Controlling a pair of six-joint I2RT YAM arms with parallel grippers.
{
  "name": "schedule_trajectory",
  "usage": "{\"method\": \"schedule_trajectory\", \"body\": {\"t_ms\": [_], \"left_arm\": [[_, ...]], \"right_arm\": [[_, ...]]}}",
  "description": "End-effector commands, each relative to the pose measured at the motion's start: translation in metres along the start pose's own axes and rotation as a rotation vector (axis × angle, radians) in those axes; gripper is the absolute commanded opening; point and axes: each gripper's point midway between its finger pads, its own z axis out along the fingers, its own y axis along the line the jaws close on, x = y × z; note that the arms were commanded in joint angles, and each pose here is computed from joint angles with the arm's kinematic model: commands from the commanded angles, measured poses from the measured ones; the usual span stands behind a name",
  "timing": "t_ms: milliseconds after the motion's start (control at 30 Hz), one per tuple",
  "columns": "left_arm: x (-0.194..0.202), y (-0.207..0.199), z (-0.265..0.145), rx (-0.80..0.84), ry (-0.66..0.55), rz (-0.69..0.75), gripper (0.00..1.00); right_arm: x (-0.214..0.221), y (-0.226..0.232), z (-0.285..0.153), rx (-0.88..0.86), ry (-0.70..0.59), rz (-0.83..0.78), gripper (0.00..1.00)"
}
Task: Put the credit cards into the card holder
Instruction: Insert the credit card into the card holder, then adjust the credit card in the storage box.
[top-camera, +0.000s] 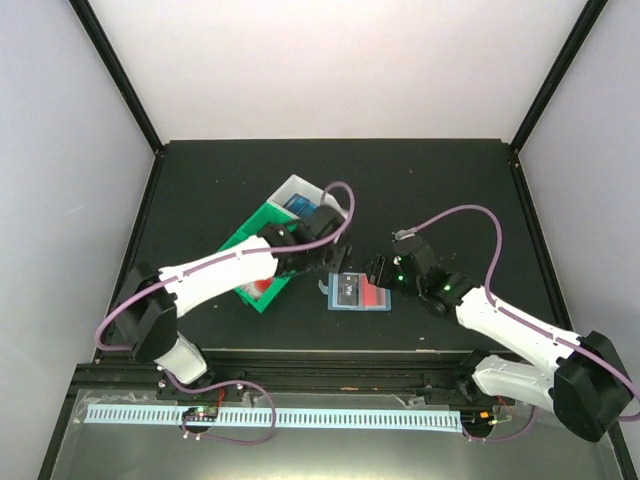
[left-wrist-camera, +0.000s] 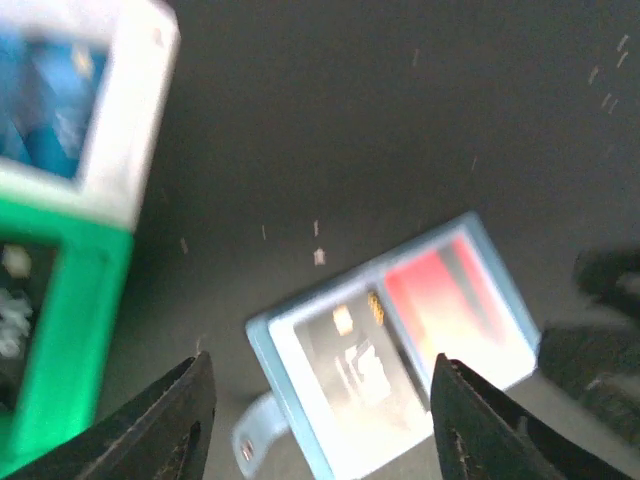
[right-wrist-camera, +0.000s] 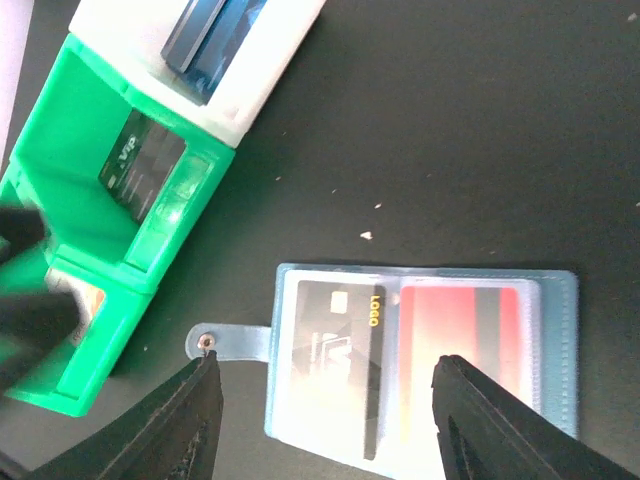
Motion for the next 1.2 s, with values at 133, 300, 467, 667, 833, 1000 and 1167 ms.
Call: {"method": "schedule_trajectory", "body": {"t_ms": [133, 300, 467, 667, 833, 1000, 1167], "left_arm": [[-0.079, 0.041, 0.001, 0.003, 0.037, 0.107, 0.62], [-0.097, 0.072, 0.04, 0.002, 0.115, 0.106, 0.55], [-0.105, 0.103, 0.084, -0.03, 0.185, 0.095, 0.45], [-0.118, 0.138, 0.121, -0.104, 0.218, 0.08, 0.37], [-0.112, 0.148, 0.142, -0.077, 0.25, 0.058, 0.36], [-0.101, 0.147, 0.155, -0.046, 0.28, 0.07, 0.41], [-0.092, 0.146, 0.161, -0.027, 0.309, 0.063, 0.35]], "right_arm": [[-0.003, -0.032, -0.004, 0.113, -0.033, -0.023, 0.6], [-0.002, -0.043, -0.001, 0.143, -0.022, -0.02, 0.6], [0.005, -0.051, 0.005, 0.157, 0.001, -0.018, 0.6], [0.02, -0.057, 0.021, 0.152, 0.067, -0.012, 0.6], [0.029, -0.06, 0.031, 0.151, 0.105, -0.007, 0.6], [0.031, -0.06, 0.036, 0.155, 0.119, -0.009, 0.6], [0.032, -0.062, 0.039, 0.162, 0.123, -0.004, 0.6]]}}
